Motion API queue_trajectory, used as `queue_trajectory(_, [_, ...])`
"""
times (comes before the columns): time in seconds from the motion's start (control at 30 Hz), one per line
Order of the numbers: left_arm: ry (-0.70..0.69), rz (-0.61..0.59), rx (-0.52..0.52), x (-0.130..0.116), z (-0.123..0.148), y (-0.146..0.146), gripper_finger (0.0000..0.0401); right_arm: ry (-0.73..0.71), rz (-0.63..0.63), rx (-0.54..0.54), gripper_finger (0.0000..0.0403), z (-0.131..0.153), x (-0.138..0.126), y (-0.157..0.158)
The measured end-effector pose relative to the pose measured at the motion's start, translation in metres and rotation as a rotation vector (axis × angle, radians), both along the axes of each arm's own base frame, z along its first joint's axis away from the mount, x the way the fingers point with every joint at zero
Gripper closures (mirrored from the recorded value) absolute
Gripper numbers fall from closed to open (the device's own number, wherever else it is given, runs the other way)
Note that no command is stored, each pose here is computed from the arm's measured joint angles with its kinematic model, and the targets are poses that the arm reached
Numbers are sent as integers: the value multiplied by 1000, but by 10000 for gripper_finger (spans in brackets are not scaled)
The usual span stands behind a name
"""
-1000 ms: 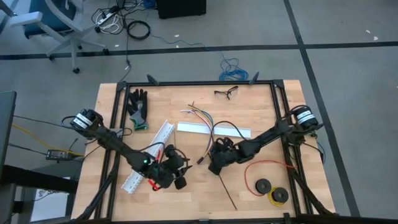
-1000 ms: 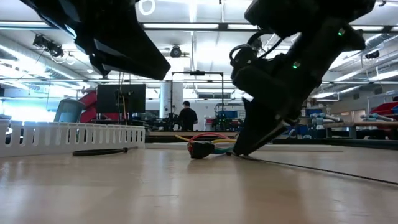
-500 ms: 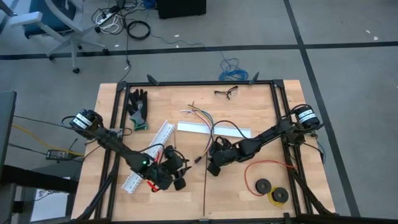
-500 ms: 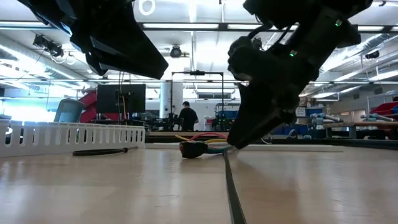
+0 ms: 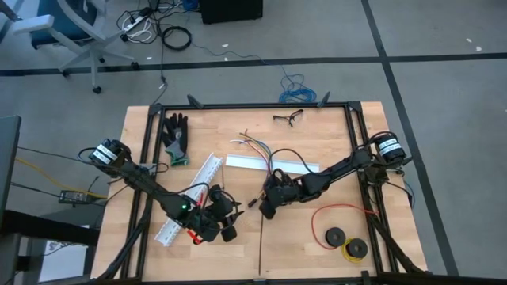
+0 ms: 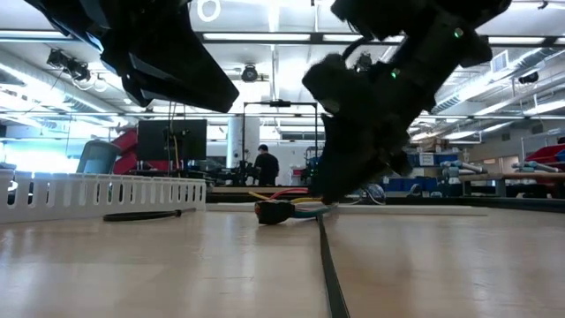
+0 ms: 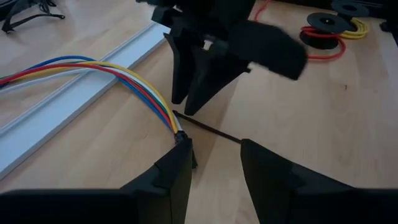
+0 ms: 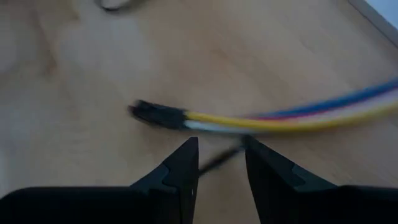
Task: Ziptie cables
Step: Wrap the cables together using a zip tie
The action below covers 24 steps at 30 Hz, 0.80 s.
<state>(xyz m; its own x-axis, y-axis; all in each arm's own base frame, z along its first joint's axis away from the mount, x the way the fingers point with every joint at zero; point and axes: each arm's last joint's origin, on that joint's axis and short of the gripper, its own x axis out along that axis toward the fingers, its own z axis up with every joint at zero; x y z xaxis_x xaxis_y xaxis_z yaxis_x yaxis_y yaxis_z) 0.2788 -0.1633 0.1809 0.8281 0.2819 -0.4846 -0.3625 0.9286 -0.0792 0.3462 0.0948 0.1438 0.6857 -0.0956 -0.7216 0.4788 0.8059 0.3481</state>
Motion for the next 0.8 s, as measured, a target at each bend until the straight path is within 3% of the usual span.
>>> queue_trajectory(0.1, [0, 1, 2, 0, 0, 0, 254, -63, 44, 11, 282, 10, 8, 4])
queue_trajectory(0.27, [-1, 2, 3, 0, 0, 0, 254, -36, 88, 62, 286, 8, 7, 5])
queue_trajectory(0.63, [-11, -1, -5, 0, 1, -2, 254, 28, 167, 126, 323, -29, 15, 11])
queue_trajectory(0.8, [-7, -10, -3, -3, 0, -5, 254, 94, 193, 49, 339, -26, 4, 19])
